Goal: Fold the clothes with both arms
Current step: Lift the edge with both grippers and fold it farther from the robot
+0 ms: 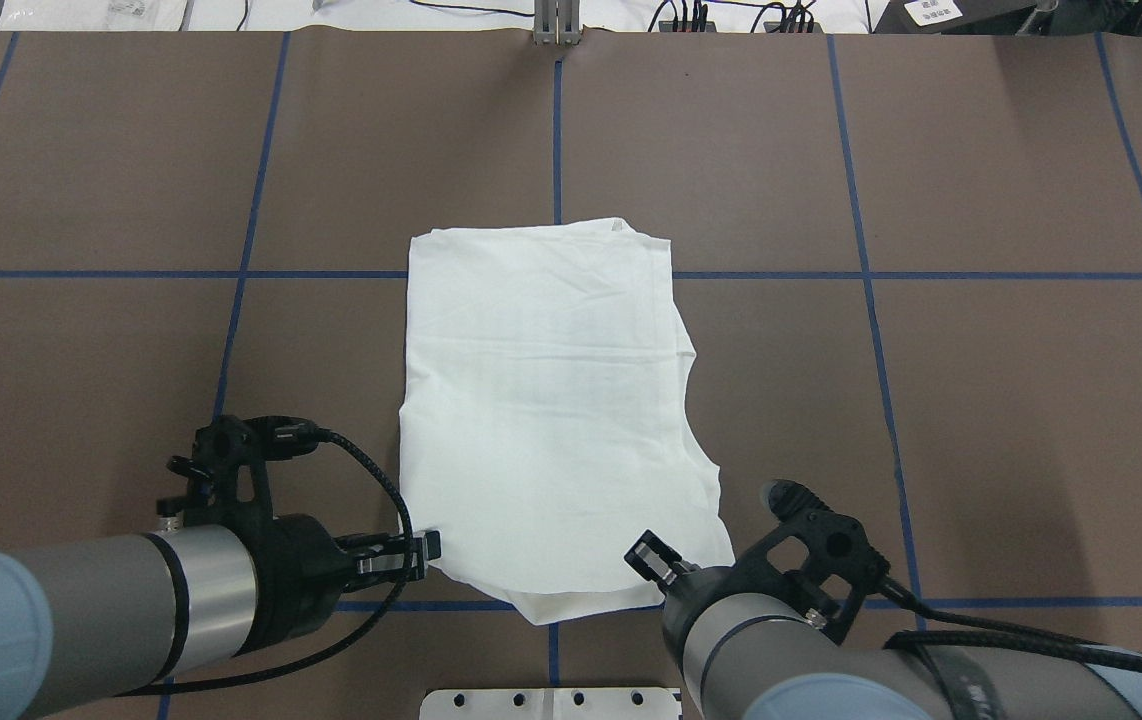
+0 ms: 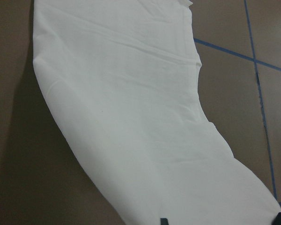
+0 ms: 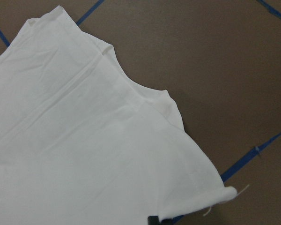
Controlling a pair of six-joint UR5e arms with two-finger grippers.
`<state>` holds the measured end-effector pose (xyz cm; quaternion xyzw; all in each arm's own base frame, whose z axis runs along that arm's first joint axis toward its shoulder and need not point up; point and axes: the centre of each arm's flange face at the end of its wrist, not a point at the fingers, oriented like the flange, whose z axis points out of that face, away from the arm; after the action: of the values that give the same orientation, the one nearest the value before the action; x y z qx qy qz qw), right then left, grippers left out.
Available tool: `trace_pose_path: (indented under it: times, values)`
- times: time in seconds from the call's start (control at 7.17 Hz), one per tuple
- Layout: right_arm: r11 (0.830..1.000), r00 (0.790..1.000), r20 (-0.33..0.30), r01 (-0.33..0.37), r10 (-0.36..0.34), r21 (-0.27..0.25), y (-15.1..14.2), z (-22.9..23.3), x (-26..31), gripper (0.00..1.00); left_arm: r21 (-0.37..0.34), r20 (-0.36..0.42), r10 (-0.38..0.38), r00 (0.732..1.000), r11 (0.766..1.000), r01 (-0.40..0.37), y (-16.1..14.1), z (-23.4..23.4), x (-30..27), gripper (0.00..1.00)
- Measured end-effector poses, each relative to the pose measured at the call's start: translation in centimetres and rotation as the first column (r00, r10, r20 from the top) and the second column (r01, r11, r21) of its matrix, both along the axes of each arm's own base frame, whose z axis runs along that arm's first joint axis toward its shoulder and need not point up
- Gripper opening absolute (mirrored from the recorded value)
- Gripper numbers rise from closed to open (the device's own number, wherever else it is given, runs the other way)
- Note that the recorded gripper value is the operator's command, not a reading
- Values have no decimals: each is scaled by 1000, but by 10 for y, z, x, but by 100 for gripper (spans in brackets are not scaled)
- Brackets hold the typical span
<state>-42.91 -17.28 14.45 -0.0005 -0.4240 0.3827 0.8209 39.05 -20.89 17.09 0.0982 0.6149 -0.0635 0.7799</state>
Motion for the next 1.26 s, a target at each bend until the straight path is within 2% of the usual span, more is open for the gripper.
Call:
trace_pose_path:
  times: [0.28, 0.42, 0.7, 0.84, 1.26]
  values:
    - [1000, 1000, -14, -10, 10, 12, -11, -5, 16, 0, -13, 34, 15, 999, 1000, -14, 0, -6, -4, 0]
    - [999, 999, -38, -34, 35, 35, -32, -7, 9, 0, -1, 68, -14, 998, 1000, 14, -18, 0, 4, 0]
    - [993, 993, -73, -83, 89, 82, -90, -15, -5, 0, 52, 140, -111, 984, 993, 104, -76, 8, 10, 0]
    - [991, 991, -85, -99, 106, 86, -125, -15, -13, 0, 77, 180, -155, 971, 987, 143, -110, 13, 19, 0]
    - [985, 980, -134, -133, 147, 107, -236, 6, -79, 0, 112, 304, -246, 920, 969, 222, -204, 38, 55, 0]
